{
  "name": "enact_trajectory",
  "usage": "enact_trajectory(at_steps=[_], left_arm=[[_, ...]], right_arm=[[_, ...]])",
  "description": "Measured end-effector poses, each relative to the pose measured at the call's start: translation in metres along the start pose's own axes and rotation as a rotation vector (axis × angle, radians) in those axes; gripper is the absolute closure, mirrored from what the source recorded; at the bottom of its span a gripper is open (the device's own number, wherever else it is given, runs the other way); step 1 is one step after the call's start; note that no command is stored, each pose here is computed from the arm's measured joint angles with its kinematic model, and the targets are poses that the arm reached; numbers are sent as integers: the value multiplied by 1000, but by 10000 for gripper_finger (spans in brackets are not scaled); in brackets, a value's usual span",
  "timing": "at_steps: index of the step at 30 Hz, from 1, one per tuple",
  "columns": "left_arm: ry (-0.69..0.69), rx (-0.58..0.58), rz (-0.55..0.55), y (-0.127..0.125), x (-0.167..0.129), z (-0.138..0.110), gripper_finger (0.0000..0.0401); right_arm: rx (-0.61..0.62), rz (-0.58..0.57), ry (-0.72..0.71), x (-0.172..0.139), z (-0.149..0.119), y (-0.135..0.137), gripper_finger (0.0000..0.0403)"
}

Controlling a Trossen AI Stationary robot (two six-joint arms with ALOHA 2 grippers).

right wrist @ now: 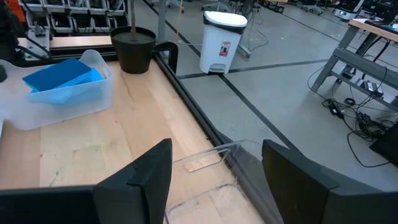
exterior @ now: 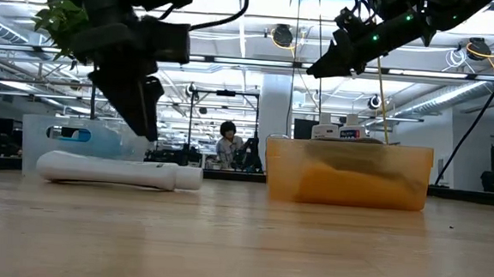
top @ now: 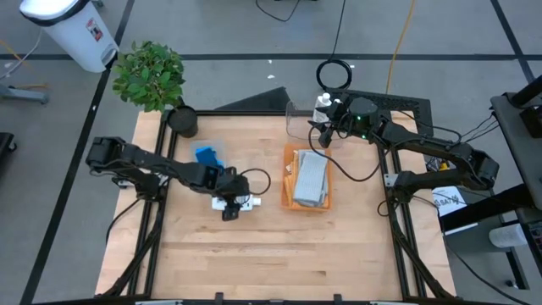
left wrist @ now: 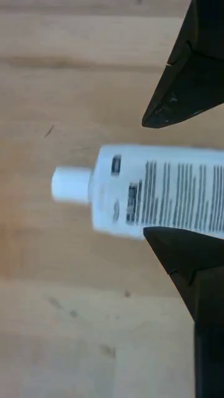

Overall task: Pick & Place Kitchen Items
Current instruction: Put the white plastic restorer bottle into the transparent bin

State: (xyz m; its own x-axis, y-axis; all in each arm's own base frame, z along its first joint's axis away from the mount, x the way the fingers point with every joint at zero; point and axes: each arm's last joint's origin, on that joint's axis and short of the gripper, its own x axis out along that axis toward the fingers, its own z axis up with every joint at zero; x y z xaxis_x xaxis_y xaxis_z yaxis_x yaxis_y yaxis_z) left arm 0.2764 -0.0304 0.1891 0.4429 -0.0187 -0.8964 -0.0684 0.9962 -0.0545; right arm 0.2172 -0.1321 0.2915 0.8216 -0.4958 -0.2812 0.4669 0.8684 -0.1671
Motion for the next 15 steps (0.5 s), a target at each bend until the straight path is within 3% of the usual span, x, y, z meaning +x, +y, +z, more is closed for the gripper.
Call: enact_trajectory(at_steps=[10,15], left_arm=[[75,130,53,-32,23,-13,123],[102,157,236,-30,35,-17,123]], right_arm=[[0,0,0,0,0,0,187],[0,-1,-1,0,0,0,187]])
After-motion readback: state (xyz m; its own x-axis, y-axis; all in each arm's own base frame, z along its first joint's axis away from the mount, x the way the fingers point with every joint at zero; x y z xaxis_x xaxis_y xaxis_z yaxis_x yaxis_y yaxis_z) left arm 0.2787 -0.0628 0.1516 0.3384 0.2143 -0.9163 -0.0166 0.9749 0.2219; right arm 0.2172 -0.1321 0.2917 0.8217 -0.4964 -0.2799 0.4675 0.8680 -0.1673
